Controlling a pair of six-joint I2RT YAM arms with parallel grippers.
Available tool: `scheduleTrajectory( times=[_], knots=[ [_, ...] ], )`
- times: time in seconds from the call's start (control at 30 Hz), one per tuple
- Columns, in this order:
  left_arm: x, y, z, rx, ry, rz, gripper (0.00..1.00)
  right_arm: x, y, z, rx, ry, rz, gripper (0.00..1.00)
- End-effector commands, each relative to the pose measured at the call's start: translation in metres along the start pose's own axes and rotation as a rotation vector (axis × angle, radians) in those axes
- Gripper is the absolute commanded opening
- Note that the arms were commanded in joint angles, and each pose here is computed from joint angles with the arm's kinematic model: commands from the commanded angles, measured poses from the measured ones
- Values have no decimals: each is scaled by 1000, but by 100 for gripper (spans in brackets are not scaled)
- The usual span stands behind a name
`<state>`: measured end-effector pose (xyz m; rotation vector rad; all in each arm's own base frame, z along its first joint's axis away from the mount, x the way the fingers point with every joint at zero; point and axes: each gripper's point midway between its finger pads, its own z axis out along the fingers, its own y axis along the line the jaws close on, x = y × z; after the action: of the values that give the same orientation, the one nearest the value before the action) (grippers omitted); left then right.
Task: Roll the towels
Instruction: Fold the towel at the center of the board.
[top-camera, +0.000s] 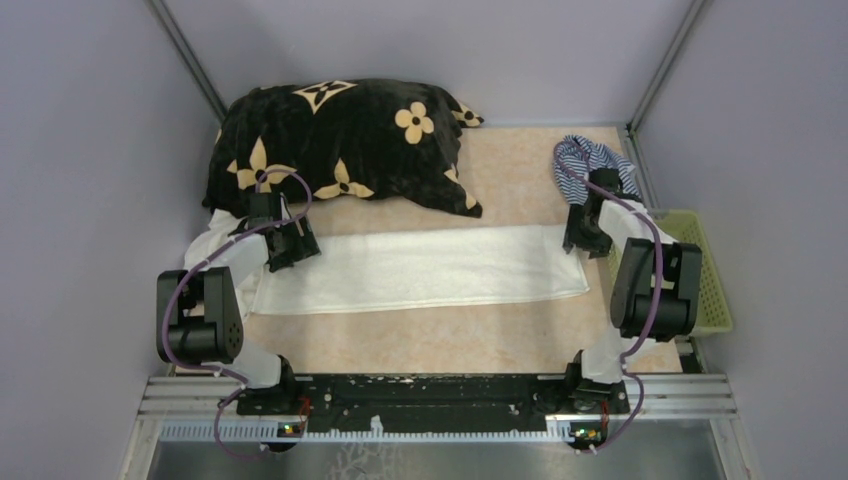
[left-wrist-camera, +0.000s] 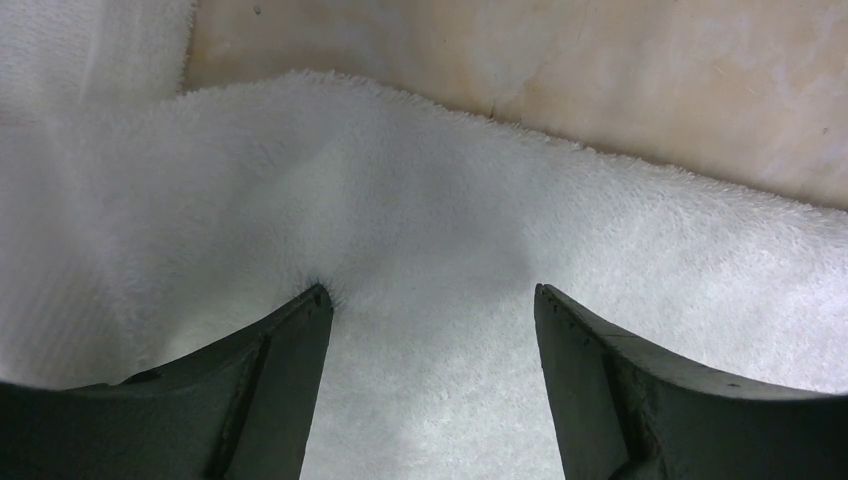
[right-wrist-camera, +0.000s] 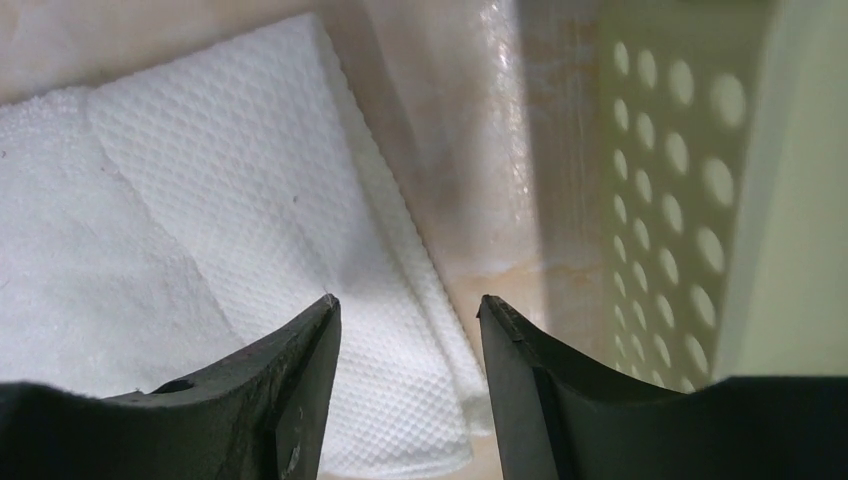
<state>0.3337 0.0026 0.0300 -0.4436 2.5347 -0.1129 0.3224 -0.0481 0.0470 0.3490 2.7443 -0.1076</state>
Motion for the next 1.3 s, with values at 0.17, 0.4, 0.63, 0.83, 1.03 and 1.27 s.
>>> scheduleTrajectory(
  times=[0.17, 0.4, 0.63, 0.83, 1.03, 1.27],
  knots=[
    [2, 6, 5, -17, 15, 14, 80, 8, 19, 29, -38, 77, -103, 53],
    [0, 6, 4, -21, 12, 17, 81, 39, 15, 44, -6, 170, -89, 43],
    [0, 7, 4, -26, 16, 20, 81, 48, 23, 51, -50, 202, -88, 26],
    [-1, 7, 4, -22, 15, 20, 81, 45, 22, 52, -45, 197, -91, 4],
    [-2, 3, 4, -4, 7, 23, 82, 27, 16, 41, -9, 130, -85, 6],
    [-1, 8, 3, -31, 14, 32, 82, -4, -14, 15, 165, 11, -36, 37]
  ],
)
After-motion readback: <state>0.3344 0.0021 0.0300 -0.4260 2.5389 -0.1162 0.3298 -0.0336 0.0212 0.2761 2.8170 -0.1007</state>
